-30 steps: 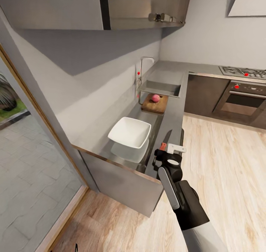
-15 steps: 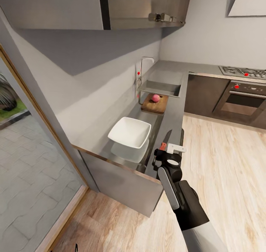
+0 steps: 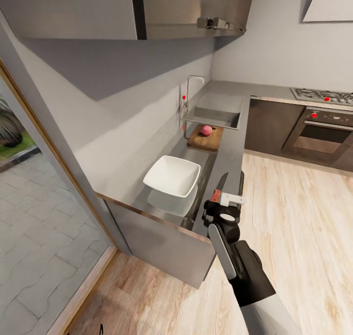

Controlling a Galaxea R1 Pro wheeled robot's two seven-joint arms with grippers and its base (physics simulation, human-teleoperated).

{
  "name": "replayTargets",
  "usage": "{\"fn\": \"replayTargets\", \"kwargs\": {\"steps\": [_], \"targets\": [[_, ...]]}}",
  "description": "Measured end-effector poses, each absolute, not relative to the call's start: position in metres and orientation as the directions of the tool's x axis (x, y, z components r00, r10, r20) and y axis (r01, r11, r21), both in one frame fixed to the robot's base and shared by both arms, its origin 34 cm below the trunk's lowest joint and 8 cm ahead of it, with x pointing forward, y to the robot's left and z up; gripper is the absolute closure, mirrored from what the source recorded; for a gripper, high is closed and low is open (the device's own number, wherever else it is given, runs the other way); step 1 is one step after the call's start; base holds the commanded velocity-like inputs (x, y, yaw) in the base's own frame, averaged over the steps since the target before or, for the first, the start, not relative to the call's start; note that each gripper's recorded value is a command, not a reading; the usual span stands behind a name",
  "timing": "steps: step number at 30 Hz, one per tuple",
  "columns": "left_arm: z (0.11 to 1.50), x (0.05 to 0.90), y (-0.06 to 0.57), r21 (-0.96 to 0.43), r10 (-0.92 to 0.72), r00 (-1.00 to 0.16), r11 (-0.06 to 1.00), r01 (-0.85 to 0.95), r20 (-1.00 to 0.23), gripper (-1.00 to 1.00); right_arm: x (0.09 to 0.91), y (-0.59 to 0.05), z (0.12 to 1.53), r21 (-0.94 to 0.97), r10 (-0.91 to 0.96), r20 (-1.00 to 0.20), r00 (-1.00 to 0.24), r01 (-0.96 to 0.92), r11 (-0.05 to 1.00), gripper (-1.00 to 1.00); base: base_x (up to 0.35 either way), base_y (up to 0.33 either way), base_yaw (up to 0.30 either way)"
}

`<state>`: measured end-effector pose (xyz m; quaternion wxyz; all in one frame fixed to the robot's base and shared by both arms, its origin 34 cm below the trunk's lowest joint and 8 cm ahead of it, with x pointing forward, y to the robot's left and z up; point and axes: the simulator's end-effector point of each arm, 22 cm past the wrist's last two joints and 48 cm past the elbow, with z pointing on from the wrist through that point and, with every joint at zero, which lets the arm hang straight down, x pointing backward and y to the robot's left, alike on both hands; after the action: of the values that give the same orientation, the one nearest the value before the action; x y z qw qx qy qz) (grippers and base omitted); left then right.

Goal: In the kitchen, take the Vidalia onion out of the sink, dice it on the chopping board with the paring knife, put the diced onion into the bowl on the countertop, then place both the paring knife and the chopping board into the sink.

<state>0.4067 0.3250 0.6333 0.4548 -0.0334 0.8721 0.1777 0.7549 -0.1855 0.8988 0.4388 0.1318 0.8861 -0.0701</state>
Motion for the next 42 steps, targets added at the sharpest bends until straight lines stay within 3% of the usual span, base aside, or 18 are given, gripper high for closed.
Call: {"fn": "replayTargets", "kwargs": {"steps": [42], "targets": [[0.6302, 0.4033, 0.3249, 0.282, 0.104, -0.593, 0.935, -0.216, -0.798, -1.0, 0.7557, -0.1801, 0.8995, -0.025, 0.149, -0.802, -0.579, 0.281, 0.959, -1.0, 0.0, 0.0, 0.0]]}}
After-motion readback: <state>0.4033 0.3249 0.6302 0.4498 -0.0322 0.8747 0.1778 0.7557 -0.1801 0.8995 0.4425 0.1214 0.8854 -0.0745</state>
